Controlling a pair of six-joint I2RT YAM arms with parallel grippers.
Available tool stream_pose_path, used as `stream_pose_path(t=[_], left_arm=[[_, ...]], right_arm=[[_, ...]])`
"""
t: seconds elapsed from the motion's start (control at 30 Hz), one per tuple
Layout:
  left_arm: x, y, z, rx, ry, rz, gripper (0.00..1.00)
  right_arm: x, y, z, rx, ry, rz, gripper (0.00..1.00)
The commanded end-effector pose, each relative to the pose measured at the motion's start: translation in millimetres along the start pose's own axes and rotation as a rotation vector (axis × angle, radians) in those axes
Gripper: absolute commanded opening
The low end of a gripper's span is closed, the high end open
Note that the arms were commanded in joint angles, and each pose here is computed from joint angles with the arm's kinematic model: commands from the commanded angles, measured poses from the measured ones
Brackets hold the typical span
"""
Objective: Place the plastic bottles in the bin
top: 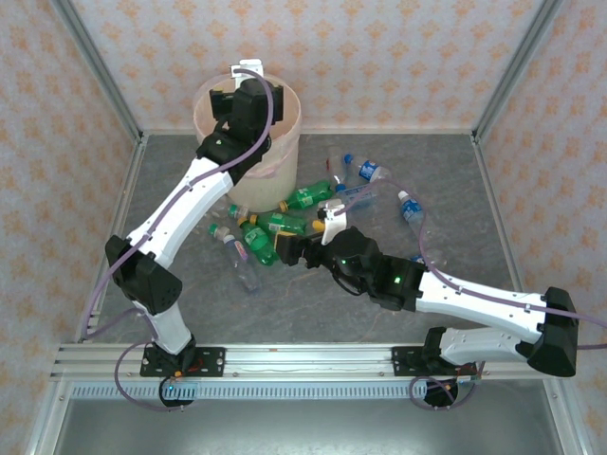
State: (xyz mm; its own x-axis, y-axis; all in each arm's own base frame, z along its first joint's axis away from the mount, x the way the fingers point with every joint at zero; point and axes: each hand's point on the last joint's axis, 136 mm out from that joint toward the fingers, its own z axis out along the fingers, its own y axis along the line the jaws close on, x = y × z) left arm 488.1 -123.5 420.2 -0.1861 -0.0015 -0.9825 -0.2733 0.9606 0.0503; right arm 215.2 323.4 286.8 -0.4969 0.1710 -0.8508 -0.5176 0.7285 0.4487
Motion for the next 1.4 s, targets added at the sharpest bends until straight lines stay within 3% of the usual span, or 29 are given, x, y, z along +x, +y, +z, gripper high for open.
stream_pose_path(t=[0.0,0.2,0.53,0.77,0.9,1.1,1.37], left_arm=[[-17,18,-33,0.054,-0.008,-0.104,0.99],[13,47,-65,0.078,0.037,-0.235,0.99],[118,112,-123,0.065,0.130,-0.444,0.99],[196,153,-154,0.016,0.175,-0.624,0.99],[229,180,-171,-0.043,0.173,-0.714,0.99],[239,201,-188,-0.035,0.128,-0.795,0.99],[243,212,-196,-0.056,0.134,-0.764,0.99]], right_arm=[[-1,3,3,0.005,-0.003,0.018,1.00],[5,7,2,0.074,-0.060,-0.036,1.00],[62,21,40,0.089,0.116,-0.083,0.99],[123,32,74,0.040,0.293,-0.069,0.82],[151,26,90,0.065,0.346,-0.061,0.77],[181,34,117,0.060,0.425,-0.082,0.78],[216,26,149,0.134,0.497,-0.129,0.74]])
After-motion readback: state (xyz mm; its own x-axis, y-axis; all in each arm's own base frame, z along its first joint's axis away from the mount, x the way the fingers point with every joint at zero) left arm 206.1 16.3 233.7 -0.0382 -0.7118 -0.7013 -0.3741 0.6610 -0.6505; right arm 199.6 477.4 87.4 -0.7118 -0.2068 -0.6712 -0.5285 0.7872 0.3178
